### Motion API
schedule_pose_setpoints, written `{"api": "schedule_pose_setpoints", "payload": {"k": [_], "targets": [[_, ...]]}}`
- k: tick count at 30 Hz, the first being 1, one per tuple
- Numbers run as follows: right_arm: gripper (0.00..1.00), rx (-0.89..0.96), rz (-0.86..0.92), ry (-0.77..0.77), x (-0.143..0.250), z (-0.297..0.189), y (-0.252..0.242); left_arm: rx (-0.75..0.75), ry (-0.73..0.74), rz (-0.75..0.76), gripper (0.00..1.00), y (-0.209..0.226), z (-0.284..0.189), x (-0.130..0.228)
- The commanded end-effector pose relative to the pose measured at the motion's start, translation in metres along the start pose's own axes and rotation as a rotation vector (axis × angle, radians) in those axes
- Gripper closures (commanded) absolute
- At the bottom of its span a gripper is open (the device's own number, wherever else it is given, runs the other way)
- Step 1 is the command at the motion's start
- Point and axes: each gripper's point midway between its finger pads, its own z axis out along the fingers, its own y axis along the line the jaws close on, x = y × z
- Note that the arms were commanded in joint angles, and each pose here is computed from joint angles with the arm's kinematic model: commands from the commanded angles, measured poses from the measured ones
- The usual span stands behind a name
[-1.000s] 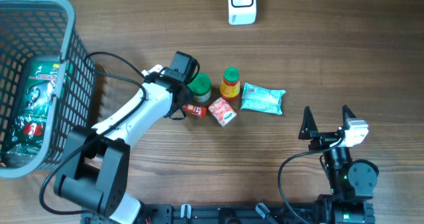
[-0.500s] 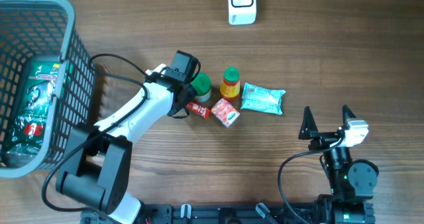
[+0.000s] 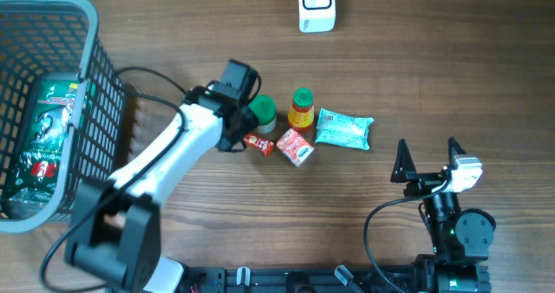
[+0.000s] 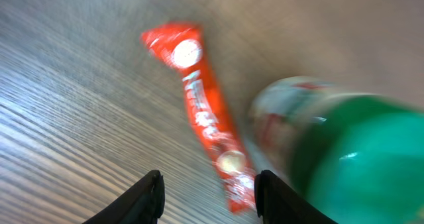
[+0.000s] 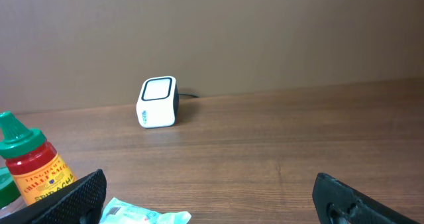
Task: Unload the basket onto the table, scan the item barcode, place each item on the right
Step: 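Release the stick on the table and withdraw the left gripper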
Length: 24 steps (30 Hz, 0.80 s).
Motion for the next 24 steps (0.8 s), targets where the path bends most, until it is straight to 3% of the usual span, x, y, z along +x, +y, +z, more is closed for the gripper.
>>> {"api": "schedule_pose_setpoints", "payload": {"k": [1, 10, 19, 24], "targets": [[0.0, -0.011, -0.018, 0.001, 0.0, 0.0, 0.002, 0.125, -0.153, -0.004, 0.51, -0.024, -0.066, -0.032], [0.0, -0.011, -0.017, 0.001, 0.001, 0.0, 0.002, 0.206, -0.471, -0.069, 0.28, -0.011, -0.166, -0.084], [0.0, -0.011, -0.018, 0.001, 0.0, 0.0, 0.002, 0.35, -0.717, -0.3, 0.16, 0.031, -0.277, -0.146], [0.0, -0.011, -0.018, 0.001, 0.001, 0.0, 0.002, 0.342, -0.83, -0.442, 0.08, 0.071, -0.313, -0.177]]}}
